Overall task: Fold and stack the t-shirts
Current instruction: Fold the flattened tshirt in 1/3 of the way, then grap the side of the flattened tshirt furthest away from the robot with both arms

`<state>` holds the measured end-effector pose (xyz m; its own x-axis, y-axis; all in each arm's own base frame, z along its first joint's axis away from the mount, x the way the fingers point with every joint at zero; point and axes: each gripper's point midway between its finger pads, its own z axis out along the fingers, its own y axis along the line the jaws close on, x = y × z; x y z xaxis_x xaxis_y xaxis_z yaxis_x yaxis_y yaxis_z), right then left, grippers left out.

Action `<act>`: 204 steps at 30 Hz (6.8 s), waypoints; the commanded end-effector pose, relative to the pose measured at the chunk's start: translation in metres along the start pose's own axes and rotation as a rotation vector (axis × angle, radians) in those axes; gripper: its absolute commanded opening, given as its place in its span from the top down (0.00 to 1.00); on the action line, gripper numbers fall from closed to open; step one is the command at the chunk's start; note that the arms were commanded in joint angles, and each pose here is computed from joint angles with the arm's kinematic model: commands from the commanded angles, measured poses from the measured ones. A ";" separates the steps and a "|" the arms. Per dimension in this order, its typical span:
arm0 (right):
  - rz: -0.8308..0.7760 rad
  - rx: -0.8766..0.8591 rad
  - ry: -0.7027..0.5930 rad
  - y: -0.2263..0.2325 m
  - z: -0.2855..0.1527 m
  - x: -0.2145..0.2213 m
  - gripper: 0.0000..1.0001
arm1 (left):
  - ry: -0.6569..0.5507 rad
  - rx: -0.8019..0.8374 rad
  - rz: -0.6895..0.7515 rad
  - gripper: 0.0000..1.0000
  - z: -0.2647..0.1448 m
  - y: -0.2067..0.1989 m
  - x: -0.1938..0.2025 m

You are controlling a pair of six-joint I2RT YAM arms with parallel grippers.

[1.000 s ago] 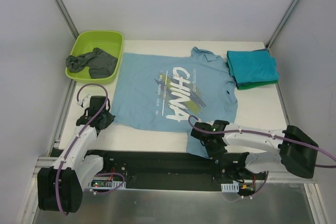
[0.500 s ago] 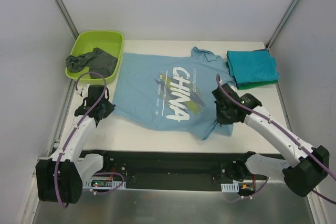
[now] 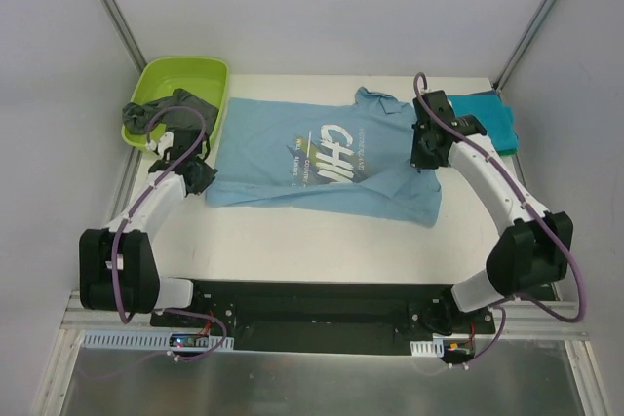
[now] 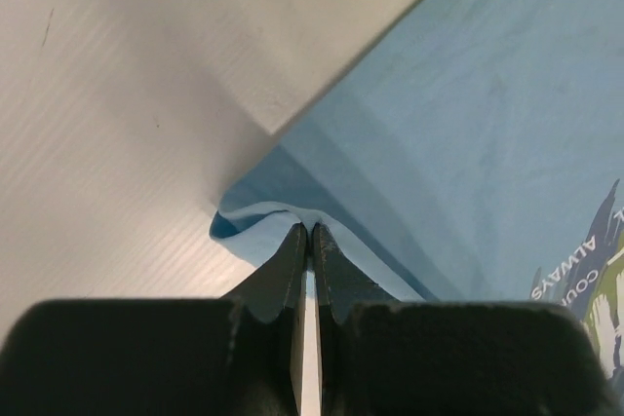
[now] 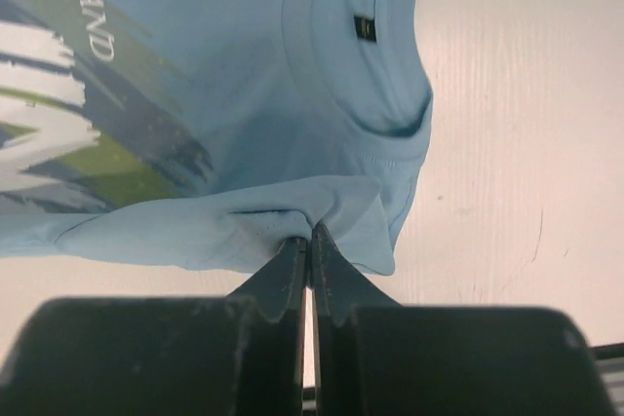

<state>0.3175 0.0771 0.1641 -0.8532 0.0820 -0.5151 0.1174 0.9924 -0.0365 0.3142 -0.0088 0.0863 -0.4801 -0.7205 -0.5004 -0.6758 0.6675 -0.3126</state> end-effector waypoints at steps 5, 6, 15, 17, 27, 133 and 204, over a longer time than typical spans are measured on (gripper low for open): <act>-0.002 0.027 -0.027 -0.008 0.030 -0.059 1.00 | -0.088 -0.023 -0.075 1.00 0.023 -0.028 -0.039; -0.031 0.032 -0.022 -0.009 0.035 -0.062 1.00 | -0.092 -0.021 -0.073 1.00 0.026 -0.032 -0.042; -0.111 0.075 0.007 -0.010 0.062 -0.073 0.99 | -0.112 0.036 -0.042 1.00 0.044 -0.067 -0.061; -0.110 0.073 0.021 -0.010 0.067 -0.070 0.98 | -0.126 0.033 -0.035 1.00 0.046 -0.070 -0.064; -0.123 0.036 0.046 0.002 0.092 -0.071 0.96 | -0.128 0.007 0.005 0.99 0.066 -0.080 -0.064; 0.302 -0.288 0.292 -0.012 0.026 0.210 0.04 | 0.306 0.217 0.123 0.01 -0.036 0.062 0.143; -0.939 -0.327 -0.040 0.095 0.159 -0.120 0.10 | 0.073 0.130 0.638 0.01 0.090 -0.157 -0.051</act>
<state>0.4875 0.1694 0.0845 -0.5513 -0.6842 -0.4775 -0.7371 0.6675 -0.1055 0.4922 -0.0676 0.0879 -0.7876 -0.2291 -0.5720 -0.2040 0.9729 -0.1087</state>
